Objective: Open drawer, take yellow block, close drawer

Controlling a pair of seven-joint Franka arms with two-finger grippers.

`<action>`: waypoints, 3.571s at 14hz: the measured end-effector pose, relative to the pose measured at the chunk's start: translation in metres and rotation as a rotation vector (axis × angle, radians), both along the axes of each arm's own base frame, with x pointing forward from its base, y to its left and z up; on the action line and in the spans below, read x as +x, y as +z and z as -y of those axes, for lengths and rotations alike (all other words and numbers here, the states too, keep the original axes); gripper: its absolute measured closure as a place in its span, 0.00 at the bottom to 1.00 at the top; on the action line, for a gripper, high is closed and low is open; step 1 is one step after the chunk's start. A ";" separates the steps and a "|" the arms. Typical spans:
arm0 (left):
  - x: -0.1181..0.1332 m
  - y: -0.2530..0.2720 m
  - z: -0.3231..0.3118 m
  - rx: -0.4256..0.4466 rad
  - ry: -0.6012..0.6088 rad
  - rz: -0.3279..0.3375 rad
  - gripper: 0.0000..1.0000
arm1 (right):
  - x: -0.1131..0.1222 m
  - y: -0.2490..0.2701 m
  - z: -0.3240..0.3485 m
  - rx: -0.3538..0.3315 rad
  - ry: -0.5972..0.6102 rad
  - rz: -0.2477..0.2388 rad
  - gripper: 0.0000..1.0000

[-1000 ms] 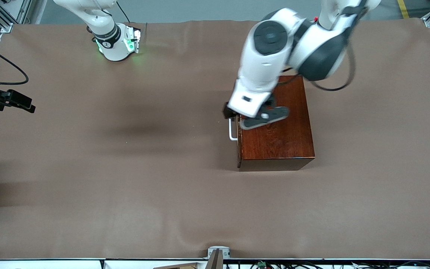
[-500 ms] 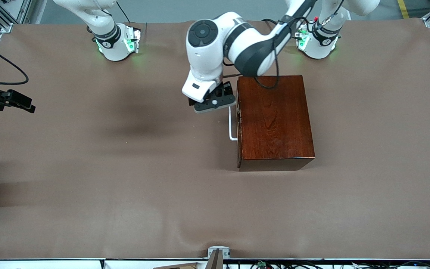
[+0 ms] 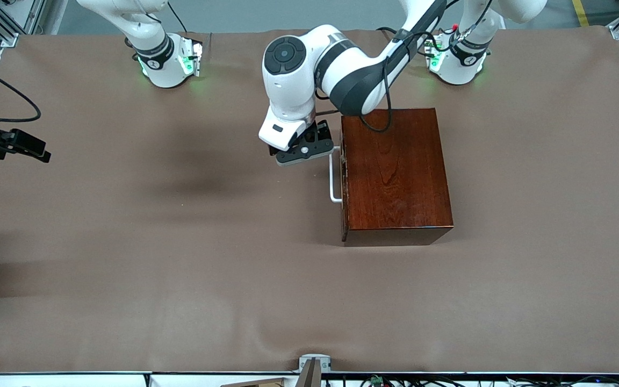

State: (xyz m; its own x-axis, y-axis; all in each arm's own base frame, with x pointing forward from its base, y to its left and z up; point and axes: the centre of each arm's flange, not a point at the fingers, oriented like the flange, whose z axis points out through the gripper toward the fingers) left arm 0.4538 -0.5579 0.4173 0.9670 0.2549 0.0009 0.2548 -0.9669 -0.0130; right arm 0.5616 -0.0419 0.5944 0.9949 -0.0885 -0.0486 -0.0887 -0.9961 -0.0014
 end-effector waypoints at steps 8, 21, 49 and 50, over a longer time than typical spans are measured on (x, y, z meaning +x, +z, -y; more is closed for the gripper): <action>-0.023 0.023 0.025 -0.038 -0.006 0.028 0.00 | 0.000 0.000 0.000 0.000 0.000 -0.003 0.00; -0.043 -0.102 0.010 0.365 -0.143 -0.077 0.00 | 0.000 0.000 -0.002 0.000 0.004 -0.003 0.00; 0.000 -0.132 0.016 0.273 -0.154 0.106 0.00 | 0.000 -0.001 -0.002 0.000 0.005 -0.004 0.00; 0.001 -0.132 0.016 0.263 -0.152 0.109 0.00 | 0.000 -0.001 -0.002 0.000 0.005 -0.004 0.00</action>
State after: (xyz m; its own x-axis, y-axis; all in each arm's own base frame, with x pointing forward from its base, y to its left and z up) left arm 0.4546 -0.5742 0.2858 0.9845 0.0852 0.1533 0.1218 -0.9611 -0.2480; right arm 0.5617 -0.0401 0.5936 0.9951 -0.0836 -0.0522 -0.0838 -0.9965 -0.0015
